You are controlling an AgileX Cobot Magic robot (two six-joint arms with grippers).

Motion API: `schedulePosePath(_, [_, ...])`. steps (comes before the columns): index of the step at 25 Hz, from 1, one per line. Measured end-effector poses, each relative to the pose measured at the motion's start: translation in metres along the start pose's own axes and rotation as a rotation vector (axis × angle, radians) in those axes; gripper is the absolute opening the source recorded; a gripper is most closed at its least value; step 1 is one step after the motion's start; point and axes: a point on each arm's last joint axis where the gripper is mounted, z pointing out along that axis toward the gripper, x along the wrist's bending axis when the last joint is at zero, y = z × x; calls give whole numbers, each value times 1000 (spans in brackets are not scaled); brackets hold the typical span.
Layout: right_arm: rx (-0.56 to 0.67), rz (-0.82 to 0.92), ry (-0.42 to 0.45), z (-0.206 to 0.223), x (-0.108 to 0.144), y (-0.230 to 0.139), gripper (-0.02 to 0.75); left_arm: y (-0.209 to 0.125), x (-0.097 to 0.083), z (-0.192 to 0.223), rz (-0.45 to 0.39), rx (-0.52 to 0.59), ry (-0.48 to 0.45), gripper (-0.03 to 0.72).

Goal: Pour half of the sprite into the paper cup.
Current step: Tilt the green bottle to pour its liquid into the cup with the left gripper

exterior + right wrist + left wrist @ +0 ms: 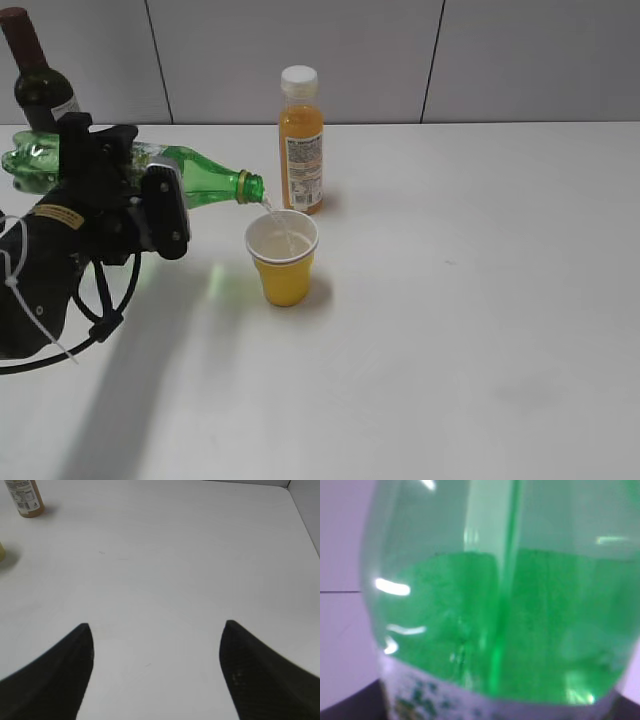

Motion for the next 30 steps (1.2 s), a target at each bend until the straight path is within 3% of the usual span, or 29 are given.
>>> schedulePosePath(18, [0,0,0,0,0,0,592,-1,1,0,-15,14,10,471])
schedulePosePath(23, [0,0,0,0,0,0,592,3,-1,0,-232,-26,-16,471])
schedulePosePath(30, [0,0,0,0,0,0,592,10,0,0,-676,-108,-43,471])
